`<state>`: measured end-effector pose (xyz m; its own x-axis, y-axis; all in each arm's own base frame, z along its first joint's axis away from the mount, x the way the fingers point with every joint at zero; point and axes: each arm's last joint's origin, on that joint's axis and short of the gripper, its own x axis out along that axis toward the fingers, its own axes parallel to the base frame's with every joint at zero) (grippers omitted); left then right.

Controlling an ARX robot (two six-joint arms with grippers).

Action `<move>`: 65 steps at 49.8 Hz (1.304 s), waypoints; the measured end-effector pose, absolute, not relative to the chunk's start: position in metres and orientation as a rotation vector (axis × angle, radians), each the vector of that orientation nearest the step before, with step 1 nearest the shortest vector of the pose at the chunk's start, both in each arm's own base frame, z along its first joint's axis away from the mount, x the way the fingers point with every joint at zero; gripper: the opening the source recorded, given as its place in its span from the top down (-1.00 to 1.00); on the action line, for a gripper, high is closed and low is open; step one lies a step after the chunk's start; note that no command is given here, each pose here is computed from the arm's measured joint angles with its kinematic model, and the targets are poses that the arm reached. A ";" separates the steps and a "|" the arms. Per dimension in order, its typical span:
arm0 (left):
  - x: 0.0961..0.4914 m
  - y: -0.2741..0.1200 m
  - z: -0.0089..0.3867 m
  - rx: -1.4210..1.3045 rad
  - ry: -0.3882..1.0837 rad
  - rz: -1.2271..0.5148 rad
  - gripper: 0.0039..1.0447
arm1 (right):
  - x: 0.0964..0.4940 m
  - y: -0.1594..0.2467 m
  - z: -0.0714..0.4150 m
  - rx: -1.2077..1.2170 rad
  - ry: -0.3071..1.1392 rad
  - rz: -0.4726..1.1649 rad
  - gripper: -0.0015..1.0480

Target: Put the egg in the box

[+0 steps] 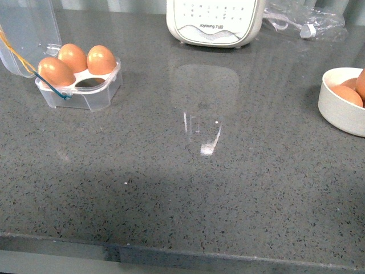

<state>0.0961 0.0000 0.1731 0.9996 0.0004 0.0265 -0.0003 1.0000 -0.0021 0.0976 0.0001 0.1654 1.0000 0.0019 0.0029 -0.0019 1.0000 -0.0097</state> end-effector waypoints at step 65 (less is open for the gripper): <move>0.096 0.000 0.173 -0.002 -0.027 0.000 -0.87 | 0.129 -0.006 0.199 0.055 0.155 -0.237 -0.86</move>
<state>0.0961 0.0000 0.1731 0.9996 0.0004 0.0269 -0.0003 1.0000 -0.0021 0.1289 -0.0063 0.1993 0.9603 -0.2292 -0.1594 0.2376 0.9707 0.0355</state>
